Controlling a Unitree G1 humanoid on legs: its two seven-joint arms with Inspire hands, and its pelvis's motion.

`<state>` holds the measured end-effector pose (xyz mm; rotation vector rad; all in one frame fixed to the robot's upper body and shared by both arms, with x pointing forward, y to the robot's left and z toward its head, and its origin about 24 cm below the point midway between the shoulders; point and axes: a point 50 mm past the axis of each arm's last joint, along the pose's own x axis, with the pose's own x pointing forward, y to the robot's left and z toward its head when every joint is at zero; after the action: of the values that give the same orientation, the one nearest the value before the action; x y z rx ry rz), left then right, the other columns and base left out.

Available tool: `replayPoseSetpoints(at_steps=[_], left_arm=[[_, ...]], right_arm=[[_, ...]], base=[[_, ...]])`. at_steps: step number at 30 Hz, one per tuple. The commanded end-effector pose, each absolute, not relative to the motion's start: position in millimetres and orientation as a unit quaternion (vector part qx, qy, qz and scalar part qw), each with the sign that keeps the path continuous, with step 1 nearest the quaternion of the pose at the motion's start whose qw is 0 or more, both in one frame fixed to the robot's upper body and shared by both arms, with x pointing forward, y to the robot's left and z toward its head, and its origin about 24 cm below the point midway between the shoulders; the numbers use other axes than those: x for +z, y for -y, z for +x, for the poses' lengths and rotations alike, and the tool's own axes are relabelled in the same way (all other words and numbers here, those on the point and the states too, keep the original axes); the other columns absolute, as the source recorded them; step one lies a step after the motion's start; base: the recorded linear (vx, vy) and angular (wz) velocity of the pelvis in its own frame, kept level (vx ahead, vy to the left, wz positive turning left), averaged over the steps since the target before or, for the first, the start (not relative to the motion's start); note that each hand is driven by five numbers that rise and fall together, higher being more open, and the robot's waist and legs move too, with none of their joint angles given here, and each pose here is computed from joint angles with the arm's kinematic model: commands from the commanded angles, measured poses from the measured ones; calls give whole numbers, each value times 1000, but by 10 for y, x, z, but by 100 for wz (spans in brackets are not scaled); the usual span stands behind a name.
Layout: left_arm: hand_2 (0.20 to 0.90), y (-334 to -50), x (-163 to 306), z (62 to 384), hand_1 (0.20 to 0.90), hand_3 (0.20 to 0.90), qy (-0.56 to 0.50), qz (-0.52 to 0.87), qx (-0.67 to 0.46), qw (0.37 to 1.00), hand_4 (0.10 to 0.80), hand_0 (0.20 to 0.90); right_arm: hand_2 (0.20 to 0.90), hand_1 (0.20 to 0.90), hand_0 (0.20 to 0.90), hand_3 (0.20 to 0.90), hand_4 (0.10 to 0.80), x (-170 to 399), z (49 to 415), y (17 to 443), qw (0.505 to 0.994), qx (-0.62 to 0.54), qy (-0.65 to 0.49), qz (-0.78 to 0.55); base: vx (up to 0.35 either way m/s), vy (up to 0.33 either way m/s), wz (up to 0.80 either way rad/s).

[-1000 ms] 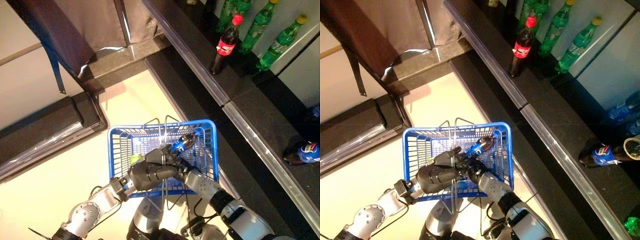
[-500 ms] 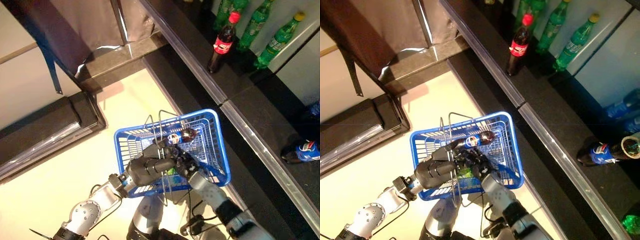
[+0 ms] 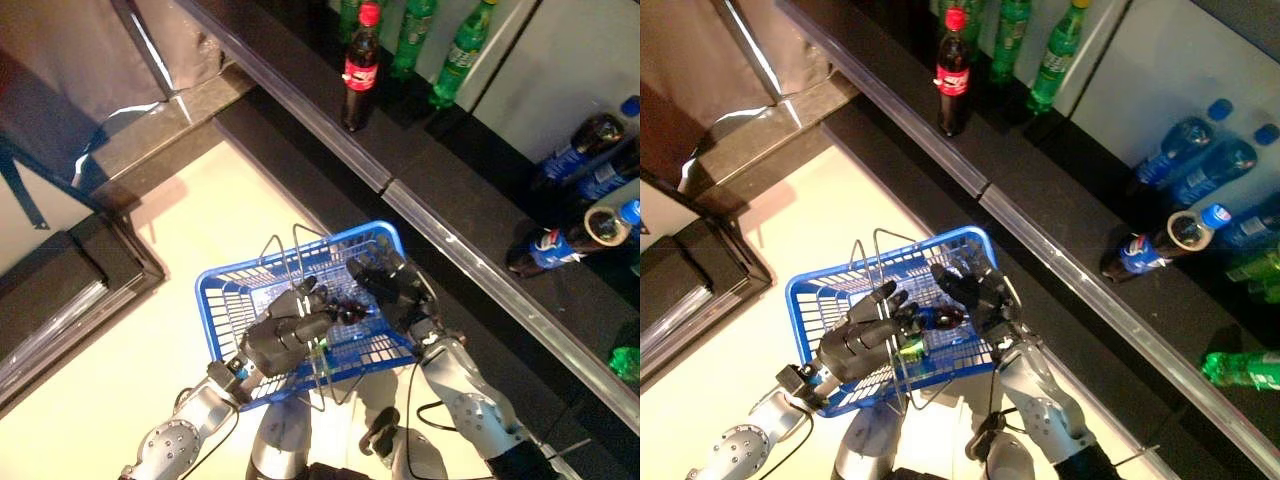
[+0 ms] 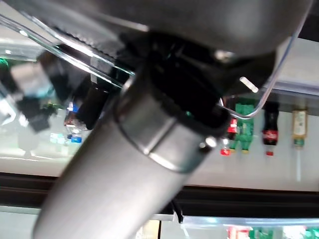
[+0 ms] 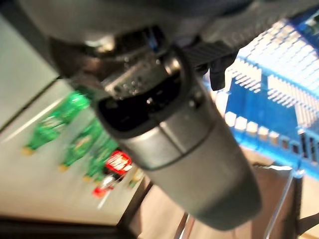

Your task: Pick up the drink and place into the basket.

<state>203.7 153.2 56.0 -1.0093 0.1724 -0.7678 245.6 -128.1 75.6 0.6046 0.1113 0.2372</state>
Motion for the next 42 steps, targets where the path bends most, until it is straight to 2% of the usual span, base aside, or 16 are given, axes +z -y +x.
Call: replayPoseSetpoints(at_steps=[1,7,14,18,20,21,25,31,34,39,42], left_arm=[[300,-1340,1606,1904,300,200,212,-501,-518,660,100,300],[300,-1451,1526,1919,300,200,215,-504,-466,695,100,300],[300,-1672,1168,1995,300,200,171,-516,-308,781,100,300],[300,-1871,917,1996,300,200,152,-510,-201,822,100,300],[300,-2097,640,1957,300,200,131,-496,-93,853,100,300],[300,-2108,619,1953,300,200,130,-495,-88,854,100,300],[300,-2363,216,1892,300,200,77,-470,63,877,100,300],[300,-2501,-180,1897,300,200,10,-445,175,878,100,300],[300,-2504,-461,1834,300,200,-29,-467,244,850,100,300],[300,-2434,-757,1752,300,200,-79,-490,297,816,100,300],[300,-2394,-948,1596,300,200,-102,-508,349,781,100,300]], right_arm=[[900,900,900,900,800,1226,2345,1274,935,220,82,265],[900,900,900,900,800,1412,2176,1466,924,247,152,249],[900,900,900,900,800,1407,2025,1748,927,218,187,242],[900,900,900,900,800,1224,1987,1913,940,168,156,253],[900,900,900,900,800,943,1934,2059,954,111,111,254],[900,900,900,900,800,922,1930,2066,955,109,108,254],[900,900,900,900,800,437,1855,2181,972,27,8,233],[900,900,900,900,800,-176,1760,2241,975,-40,-135,174],[900,900,900,900,800,-520,1668,2269,965,-55,-233,102],[900,900,900,900,800,-801,1533,2324,943,-80,-310,91],[900,900,900,900,800,-951,1477,2325,927,-90,-355,75]], base=[[-41,1,-24],[-19,2,-22],[-31,20,-28],[-53,-7,-33],[-56,-44,-37],[-70,-73,-47],[-84,-98,-42],[-107,-188,-27],[-122,-235,-13],[-132,-219,-13],[-17,-64,-37]])
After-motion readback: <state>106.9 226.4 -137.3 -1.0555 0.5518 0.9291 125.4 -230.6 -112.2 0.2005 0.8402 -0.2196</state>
